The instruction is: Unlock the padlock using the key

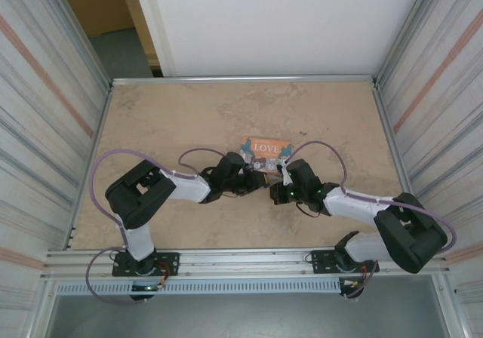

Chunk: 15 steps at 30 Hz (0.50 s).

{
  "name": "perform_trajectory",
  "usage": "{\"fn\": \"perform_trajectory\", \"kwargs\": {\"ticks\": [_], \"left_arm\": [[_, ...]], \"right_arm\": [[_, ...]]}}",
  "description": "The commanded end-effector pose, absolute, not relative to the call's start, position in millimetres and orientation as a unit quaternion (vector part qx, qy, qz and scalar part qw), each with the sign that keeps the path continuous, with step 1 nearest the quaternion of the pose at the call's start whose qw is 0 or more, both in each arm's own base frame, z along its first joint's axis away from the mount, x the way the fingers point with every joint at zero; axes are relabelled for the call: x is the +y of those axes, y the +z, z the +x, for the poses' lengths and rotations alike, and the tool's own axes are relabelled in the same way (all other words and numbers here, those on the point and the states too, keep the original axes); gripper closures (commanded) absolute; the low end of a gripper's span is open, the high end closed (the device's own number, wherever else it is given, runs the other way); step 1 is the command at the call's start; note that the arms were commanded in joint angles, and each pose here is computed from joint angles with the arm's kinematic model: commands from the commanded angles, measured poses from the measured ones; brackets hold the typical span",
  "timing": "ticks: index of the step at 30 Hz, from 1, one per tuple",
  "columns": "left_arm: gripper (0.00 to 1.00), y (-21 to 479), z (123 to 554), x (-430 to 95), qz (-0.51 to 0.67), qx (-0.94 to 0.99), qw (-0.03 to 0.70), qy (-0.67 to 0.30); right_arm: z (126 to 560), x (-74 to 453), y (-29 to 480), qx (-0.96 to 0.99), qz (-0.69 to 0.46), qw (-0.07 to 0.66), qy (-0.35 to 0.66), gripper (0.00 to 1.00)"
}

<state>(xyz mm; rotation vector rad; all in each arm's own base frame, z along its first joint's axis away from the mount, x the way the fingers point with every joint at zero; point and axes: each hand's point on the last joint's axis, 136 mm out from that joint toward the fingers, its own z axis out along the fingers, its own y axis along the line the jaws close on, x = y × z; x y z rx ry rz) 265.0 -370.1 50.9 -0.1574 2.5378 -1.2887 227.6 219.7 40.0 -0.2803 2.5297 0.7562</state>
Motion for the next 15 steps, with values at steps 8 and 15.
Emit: {"fn": "perform_trajectory", "kwargs": {"ticks": [8,15], "left_arm": [[0.89,38.5,299.4,-340.2,-0.106,0.894,0.199,-0.388],[0.89,42.6,306.5,-340.9,-0.113,0.891,0.206,-0.389]], "right_arm": [[181.5,205.5,8.5,0.951,-0.109,0.147,0.251,1.0],[178.3,203.4,10.4,0.95,-0.104,0.152,0.251,1.0]]}}
